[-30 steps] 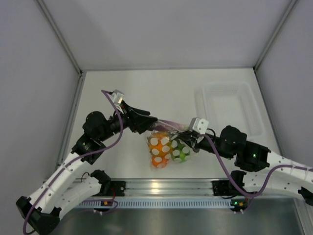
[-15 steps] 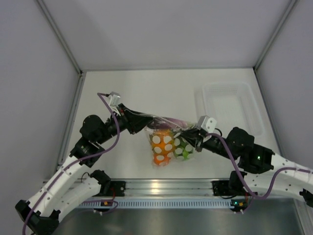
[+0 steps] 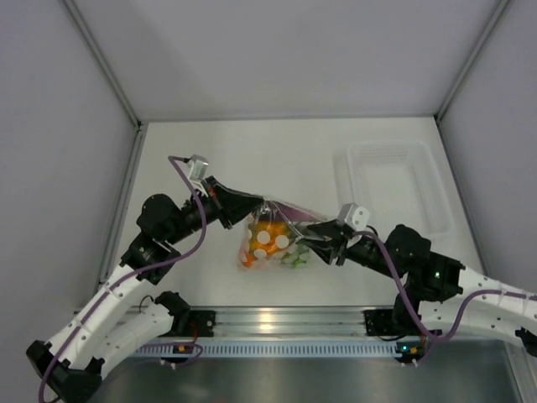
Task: Open the zip-top bag and remove the fake food
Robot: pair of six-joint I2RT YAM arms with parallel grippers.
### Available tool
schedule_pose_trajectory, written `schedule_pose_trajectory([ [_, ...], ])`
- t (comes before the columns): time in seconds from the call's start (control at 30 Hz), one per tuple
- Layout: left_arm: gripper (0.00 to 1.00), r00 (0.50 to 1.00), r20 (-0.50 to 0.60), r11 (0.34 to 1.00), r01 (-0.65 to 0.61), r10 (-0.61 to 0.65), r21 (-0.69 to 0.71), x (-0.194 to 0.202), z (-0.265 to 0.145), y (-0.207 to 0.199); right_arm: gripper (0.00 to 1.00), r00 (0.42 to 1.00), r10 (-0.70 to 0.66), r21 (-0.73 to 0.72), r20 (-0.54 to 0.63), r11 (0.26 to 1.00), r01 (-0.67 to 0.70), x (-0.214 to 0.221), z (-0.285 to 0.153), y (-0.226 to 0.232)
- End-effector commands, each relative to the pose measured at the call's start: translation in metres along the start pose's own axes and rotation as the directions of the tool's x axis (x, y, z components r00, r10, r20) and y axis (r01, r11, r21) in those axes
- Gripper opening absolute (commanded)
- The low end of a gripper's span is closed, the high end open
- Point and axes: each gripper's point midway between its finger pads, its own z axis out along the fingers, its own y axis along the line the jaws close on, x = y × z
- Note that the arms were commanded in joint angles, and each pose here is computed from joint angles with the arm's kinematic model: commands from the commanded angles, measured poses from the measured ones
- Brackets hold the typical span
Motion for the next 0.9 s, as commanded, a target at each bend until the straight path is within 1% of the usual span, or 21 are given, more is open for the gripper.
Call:
schedule_pose_trajectory([
  [0.0, 0.00, 0.993, 0.069, 0.986, -0.109, 0.101, 0.130, -0.033, -0.003, -0.040, 0.40, 0.989, 0.072, 0.025, 0.132, 0.997, -0.076, -0.025, -0.008, -0.003],
  [0.03, 0.00, 0.991, 0.071, 0.982, -0.121, 0.112, 0.146, -0.036, -0.002, -0.045, 0.41, 0.988, 0.088, 0.038, 0.125, 0.995, -0.094, -0.020, -0.010, -0.004],
  [0.07, 0.00, 0.989, 0.059, 0.978, -0.140, 0.132, 0.157, -0.036, 0.000, -0.045, 0.45, 0.989, 0.091, 0.050, 0.113, 0.994, -0.098, -0.014, -0.011, -0.006],
  [0.1, 0.00, 0.989, 0.044, 0.977, -0.146, 0.141, 0.155, -0.035, 0.002, -0.045, 0.52, 0.988, 0.093, 0.065, 0.125, 0.993, -0.102, -0.015, -0.017, -0.009],
  [0.13, 0.00, 0.988, 0.025, 0.975, -0.154, 0.151, 0.158, -0.034, 0.004, -0.045, 0.57, 0.987, 0.130, 0.078, 0.098, 0.987, -0.138, -0.006, -0.020, -0.010],
  [0.17, 0.00, 0.983, 0.029, 0.966, -0.185, 0.183, 0.182, -0.040, 0.004, -0.053, 0.59, 0.983, 0.155, 0.117, 0.098, 0.979, -0.166, -0.003, -0.025, -0.017],
  [0.2, 0.00, 0.983, -0.027, 0.961, -0.173, 0.183, 0.217, -0.031, 0.007, -0.054, 0.60, 0.978, 0.169, 0.138, 0.122, 0.973, -0.186, -0.006, -0.034, -0.022],
  [0.23, 0.00, 0.981, -0.037, 0.957, -0.175, 0.188, 0.233, -0.031, 0.007, -0.058, 0.62, 0.974, 0.194, 0.185, 0.117, 0.959, -0.213, -0.001, -0.041, -0.030],
  [0.27, 0.00, 0.979, -0.051, 0.952, -0.177, 0.196, 0.251, -0.033, 0.010, -0.062, 0.63, 0.967, 0.206, 0.209, 0.148, 0.950, -0.234, -0.002, -0.051, -0.035],
  [0.3, 0.00, 0.978, -0.060, 0.946, -0.177, 0.200, 0.273, -0.033, 0.009, -0.066, 0.64, 0.966, 0.215, 0.232, 0.144, 0.942, -0.244, 0.003, -0.057, -0.040],
  [0.37, 0.00, 0.978, -0.066, 0.947, -0.173, 0.197, 0.272, -0.036, 0.012, -0.067, 0.66, 0.960, 0.231, 0.275, 0.159, 0.924, -0.267, 0.010, -0.067, -0.048],
  [0.4, 0.00, 0.978, -0.067, 0.948, -0.173, 0.197, 0.268, -0.041, 0.014, -0.069, 0.66, 0.951, 0.238, 0.279, 0.196, 0.917, -0.286, 0.005, -0.076, -0.051],
  [0.47, 0.00, 0.978, -0.069, 0.947, -0.170, 0.196, 0.273, -0.045, 0.015, -0.072, 0.67, 0.939, 0.257, 0.319, 0.228, 0.891, -0.322, 0.008, -0.083, -0.059],
  [0.5, 0.00, 0.978, -0.063, 0.945, -0.173, 0.197, 0.277, -0.050, 0.016, -0.076, 0.67, 0.929, 0.261, 0.310, 0.261, 0.889, -0.337, 0.004, -0.090, -0.061],
  [0.57, 0.00, 0.981, -0.063, 0.946, -0.159, 0.184, 0.282, -0.052, 0.015, -0.079, 0.68, 0.923, 0.256, 0.300, 0.288, 0.891, -0.341, 0.007, -0.092, -0.060],
  [0.6, 0.00, 0.982, -0.064, 0.945, -0.155, 0.180, 0.288, -0.053, 0.015, -0.081, 0.69, 0.912, 0.251, 0.278, 0.326, 0.896, -0.346, 0.001, -0.097, -0.059],
  [0.63, 0.00, 0.982, -0.065, 0.943, -0.151, 0.178, 0.295, -0.054, 0.015, -0.084, 0.72, 0.912, 0.239, 0.246, 0.333, 0.912, -0.328, 0.000, -0.096, -0.054],
  [0.7, 0.00, 0.982, -0.078, 0.938, -0.138, 0.171, 0.319, -0.054, 0.013, -0.089, 0.73, 0.902, 0.228, 0.211, 0.366, 0.924, -0.319, -0.004, -0.098, -0.050],
  [0.87, 0.00, 0.984, -0.064, 0.927, -0.135, 0.168, 0.349, -0.062, 0.006, -0.104, 0.73, 0.906, 0.204, 0.203, 0.370, 0.934, -0.293, -0.010, -0.100, -0.049],
])
